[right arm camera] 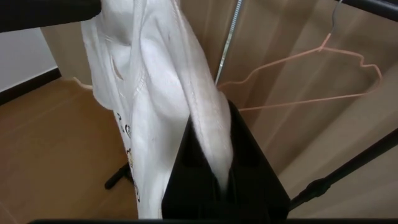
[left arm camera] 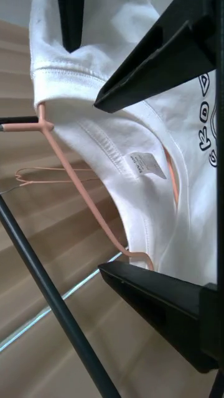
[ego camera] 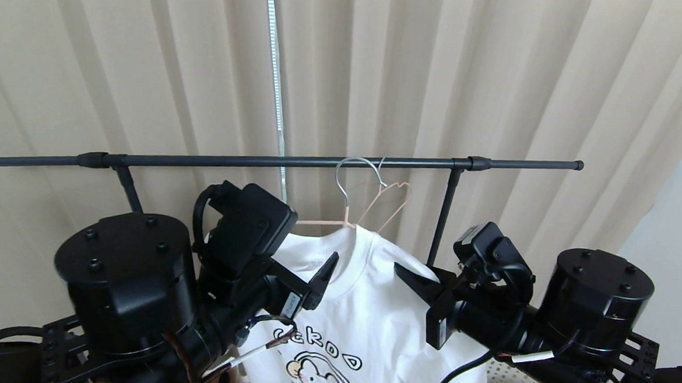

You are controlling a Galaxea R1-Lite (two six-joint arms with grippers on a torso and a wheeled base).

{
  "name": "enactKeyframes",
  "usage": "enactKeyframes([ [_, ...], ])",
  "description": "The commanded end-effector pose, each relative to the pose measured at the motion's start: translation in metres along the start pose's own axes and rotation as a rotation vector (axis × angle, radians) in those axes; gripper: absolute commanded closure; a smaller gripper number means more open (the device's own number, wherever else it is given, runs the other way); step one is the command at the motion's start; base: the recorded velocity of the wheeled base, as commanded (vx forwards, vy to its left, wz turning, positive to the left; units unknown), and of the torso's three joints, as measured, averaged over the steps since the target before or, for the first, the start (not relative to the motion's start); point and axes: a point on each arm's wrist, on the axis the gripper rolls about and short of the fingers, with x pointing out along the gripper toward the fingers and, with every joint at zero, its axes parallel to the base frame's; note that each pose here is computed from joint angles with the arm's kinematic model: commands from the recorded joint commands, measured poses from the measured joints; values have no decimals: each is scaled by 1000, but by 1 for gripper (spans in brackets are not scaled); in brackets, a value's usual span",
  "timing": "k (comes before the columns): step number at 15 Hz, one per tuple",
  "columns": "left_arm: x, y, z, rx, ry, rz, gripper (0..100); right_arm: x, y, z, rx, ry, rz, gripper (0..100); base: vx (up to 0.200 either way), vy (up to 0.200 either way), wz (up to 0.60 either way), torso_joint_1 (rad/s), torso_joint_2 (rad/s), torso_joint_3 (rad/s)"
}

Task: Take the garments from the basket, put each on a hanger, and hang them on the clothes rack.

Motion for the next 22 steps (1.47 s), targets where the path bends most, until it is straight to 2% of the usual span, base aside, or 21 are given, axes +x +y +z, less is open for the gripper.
enactKeyframes([
  [1,-17,17,2,-18,-21,37,0,0,-1,1,11,-9,-2,100,0,0,0,0,0,0],
  [3,-28,30,1,-28,-30,75,0,-1,-3,3,20,-49,-7,100,0,0,0,0,0,0],
  [5,-40,50,2,-43,-36,139,0,0,-9,3,23,-53,-20,100,0,0,0,0,0,0],
  [7,-50,67,2,-52,-24,188,0,-3,-15,4,23,-63,32,100,0,0,0,0,0,0],
  [10,-67,83,6,-50,-27,154,0,-7,-22,7,23,-81,63,100,0,0,0,0,0,0],
  [12,-85,88,10,-44,-18,99,0,-13,-23,8,23,-88,100,100,0,0,0,0,0,0],
  [15,-102,92,5,-25,80,68,0,-15,-23,9,22,-94,108,100,0,0,0,0,0,0],
  [19,-91,89,-1,-12,163,98,0,-13,-24,11,22,-97,97,100,0,0,0,0,0,0],
  [20,-85,89,-1,-26,182,119,0,-12,-24,10,23,-94,85,100,0,0,0,0,0,0],
  [22,-79,89,5,-43,179,131,0,-12,-24,10,23,-92,81,100,0,0,0,0,0,0],
])
